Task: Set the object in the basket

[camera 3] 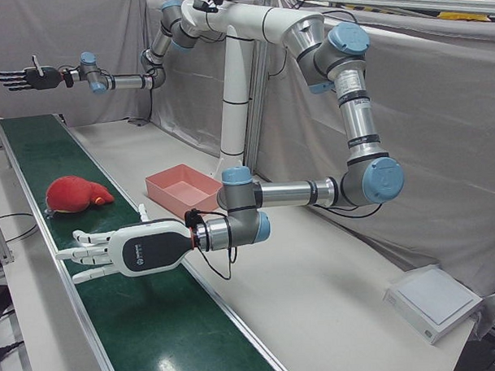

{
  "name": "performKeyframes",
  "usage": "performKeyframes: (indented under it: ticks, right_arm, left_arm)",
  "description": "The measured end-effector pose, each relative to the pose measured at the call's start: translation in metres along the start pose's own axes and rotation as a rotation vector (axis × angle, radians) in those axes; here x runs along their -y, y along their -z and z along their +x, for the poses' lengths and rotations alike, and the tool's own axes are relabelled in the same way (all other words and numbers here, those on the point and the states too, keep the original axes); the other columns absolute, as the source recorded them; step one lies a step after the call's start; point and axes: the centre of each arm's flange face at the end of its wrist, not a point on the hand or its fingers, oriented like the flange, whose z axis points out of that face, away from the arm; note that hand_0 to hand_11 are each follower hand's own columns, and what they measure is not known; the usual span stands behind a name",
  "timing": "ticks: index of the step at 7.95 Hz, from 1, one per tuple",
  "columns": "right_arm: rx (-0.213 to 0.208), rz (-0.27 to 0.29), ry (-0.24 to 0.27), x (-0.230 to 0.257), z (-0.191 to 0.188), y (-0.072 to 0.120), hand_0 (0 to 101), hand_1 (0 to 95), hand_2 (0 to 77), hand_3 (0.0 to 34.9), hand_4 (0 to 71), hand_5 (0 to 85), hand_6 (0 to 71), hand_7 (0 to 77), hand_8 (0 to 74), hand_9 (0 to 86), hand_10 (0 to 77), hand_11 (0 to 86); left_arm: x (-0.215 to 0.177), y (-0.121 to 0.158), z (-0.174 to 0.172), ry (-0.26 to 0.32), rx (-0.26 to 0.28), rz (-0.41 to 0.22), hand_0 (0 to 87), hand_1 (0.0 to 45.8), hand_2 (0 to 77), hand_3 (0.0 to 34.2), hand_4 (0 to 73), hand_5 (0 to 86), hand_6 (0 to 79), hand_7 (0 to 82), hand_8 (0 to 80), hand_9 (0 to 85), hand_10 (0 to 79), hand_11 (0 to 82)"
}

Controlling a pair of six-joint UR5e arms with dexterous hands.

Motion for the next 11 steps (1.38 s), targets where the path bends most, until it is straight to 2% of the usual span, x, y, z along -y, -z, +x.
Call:
performKeyframes:
  ticks: [10,11]
  right_arm:
    - [0.0,0.0,0.0,0.0,0.0,0.0,0,0.0,0.5,0.0,0.0,0.0,0.0,0.5,0.0,0.0,0.0,0.0]
    - [0.0,0.001,0.0,0.0001,0.0,0.0,0,0.0,0.5,0.0,0.0,0.0,0.0,0.5,0.0,0.0,0.0,0.0]
  left_arm:
    - [-0.0011,-0.0006,0.0001,-0.041,0.01,0.022,60.2,13.6,0.5,0.0,14.2,28.9,5.5,4.4,12.5,19.6,0.0,0.5]
    - [-0.0015,-0.0008,0.0003,-0.042,0.011,0.024,60.2,15.8,0.5,0.0,14.2,30.5,5.5,4.4,13.1,20.2,0.0,0.5]
